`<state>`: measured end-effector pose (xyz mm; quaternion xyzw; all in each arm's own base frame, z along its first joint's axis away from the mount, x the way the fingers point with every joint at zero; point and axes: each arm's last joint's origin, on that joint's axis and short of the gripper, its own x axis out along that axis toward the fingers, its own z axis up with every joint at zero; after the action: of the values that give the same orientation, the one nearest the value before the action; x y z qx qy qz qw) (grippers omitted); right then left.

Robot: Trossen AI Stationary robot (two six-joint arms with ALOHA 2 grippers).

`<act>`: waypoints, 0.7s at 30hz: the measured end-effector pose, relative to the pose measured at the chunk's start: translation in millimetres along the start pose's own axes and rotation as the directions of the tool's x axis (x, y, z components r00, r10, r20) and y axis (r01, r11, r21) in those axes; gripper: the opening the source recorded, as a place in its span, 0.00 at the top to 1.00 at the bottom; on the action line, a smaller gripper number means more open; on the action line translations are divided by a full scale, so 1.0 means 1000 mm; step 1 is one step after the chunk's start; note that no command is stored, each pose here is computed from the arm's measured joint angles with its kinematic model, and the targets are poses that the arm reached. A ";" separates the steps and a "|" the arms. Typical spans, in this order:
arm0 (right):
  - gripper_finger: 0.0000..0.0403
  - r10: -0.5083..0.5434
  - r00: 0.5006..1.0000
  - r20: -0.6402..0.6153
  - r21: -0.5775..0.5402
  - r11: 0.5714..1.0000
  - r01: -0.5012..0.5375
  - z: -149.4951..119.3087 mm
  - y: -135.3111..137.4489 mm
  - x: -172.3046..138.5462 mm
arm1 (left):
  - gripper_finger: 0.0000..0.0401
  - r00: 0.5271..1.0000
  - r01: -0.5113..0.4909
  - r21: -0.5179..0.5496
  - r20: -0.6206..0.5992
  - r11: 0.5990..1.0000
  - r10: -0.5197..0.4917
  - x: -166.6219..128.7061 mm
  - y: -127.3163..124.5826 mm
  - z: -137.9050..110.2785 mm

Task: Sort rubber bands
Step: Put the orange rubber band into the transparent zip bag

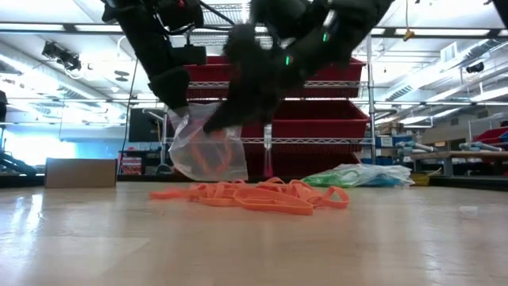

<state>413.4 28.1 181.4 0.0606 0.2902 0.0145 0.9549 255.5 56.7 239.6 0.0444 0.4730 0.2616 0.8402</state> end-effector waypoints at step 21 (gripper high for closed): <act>1.00 -0.214 0.939 0.268 -0.133 0.957 0.256 0.059 -0.021 -0.065 | 1.00 0.977 0.205 -0.020 0.070 0.978 -0.204 -0.001 -0.006 0.007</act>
<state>391.7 -3.6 263.2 -0.0532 0.1702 -0.0838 0.9804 263.6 52.4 242.4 -0.0070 0.4428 0.1784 0.8787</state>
